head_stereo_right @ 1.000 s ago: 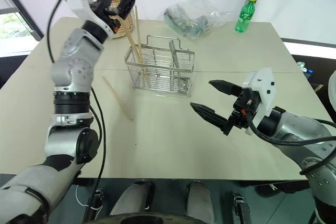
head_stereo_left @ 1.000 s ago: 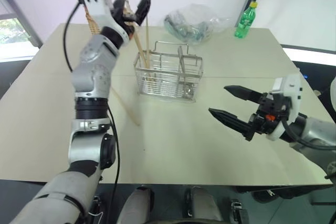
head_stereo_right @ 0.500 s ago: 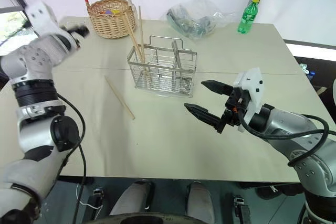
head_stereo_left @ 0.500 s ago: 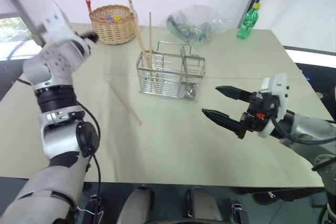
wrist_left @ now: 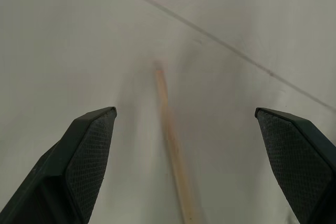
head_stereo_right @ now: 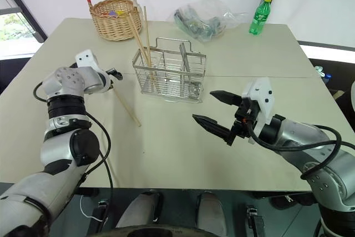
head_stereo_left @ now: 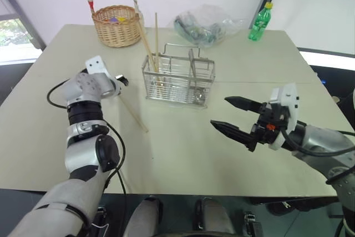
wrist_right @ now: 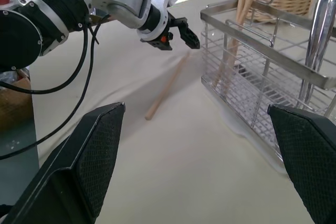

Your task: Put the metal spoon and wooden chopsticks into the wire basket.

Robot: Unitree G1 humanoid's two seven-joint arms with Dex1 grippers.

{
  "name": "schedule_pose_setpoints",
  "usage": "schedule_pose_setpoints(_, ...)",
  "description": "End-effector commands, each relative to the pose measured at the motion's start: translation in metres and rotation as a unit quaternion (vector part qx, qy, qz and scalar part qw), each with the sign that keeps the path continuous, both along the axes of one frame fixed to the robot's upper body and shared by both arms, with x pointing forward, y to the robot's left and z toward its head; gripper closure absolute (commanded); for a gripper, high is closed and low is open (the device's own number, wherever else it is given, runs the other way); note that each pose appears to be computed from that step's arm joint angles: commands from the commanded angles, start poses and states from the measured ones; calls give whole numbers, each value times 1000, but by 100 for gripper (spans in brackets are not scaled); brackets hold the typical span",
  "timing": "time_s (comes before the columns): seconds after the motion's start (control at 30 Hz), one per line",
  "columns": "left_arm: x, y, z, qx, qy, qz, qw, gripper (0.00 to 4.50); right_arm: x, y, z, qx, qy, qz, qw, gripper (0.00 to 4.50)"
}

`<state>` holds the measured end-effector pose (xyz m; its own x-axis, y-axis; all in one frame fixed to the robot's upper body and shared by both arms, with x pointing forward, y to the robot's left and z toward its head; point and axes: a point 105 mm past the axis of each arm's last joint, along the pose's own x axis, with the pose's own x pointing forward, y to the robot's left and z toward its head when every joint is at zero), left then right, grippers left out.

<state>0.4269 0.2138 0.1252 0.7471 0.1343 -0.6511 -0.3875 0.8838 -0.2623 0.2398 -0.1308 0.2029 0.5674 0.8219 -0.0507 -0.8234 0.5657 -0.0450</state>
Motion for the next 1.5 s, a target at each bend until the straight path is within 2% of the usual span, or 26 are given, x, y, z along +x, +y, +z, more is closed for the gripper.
schedule_pose_setpoints(0.03,8,-2,9,8,-13,4,1000,4,-5,1,9,6,-25,-2,1000,0)
schedule_pose_setpoints(0.23,13,-9,-3,-3,-5,-3,1000,4,-7,0,9,11,-28,-12,999,0)
schedule_pose_setpoints(0.27,14,-10,-4,-7,-5,-4,1000,28,-7,0,9,11,-29,-13,999,0)
schedule_pose_setpoints(0.33,15,-12,-5,-12,-4,-5,1000,93,-8,0,10,11,-29,-13,999,0)
schedule_pose_setpoints(0.4,16,-13,-6,-12,-4,-6,1000,185,-7,-1,10,12,-31,-17,999,0)
schedule_pose_setpoints(0.57,18,-13,-3,-14,-9,-4,1000,447,-7,-4,11,11,-33,-22,999,0)
schedule_pose_setpoints(0.7,20,-8,3,-10,-22,2,1000,447,-7,-4,11,10,-34,-21,999,0)
schedule_pose_setpoints(0.9,26,16,28,23,-78,26,996,447,-5,-6,13,7,-33,-19,999,0)
schedule_pose_setpoints(1.0,33,34,69,20,-167,45,985,447,-4,-6,14,1,-33,-13,999,0)
schedule_pose_setpoints(1.1,36,46,130,11,-295,46,954,447,-3,-7,17,1,-33,-11,999,0)
schedule_pose_setpoints(1.17,32,50,177,3,-388,37,921,447,-2,-7,17,-1,-31,-10,999,0)
schedule_pose_setpoints(1.27,13,43,254,-16,-530,-6,848,447,-3,-6,16,-3,-27,-5,1000,0)
schedule_pose_setpoints(1.33,-2,32,290,-34,-589,-41,806,447,-4,-5,16,-2,-26,-4,1000,0)
schedule_pose_setpoints(1.4,-10,16,311,-42,-616,-78,783,447,-3,-5,15,-1,-25,-4,1000,0)
schedule_pose_setpoints(1.5,-14,-17,318,-30,-623,-140,769,447,-3,-5,14,2,-24,-5,1000,0)
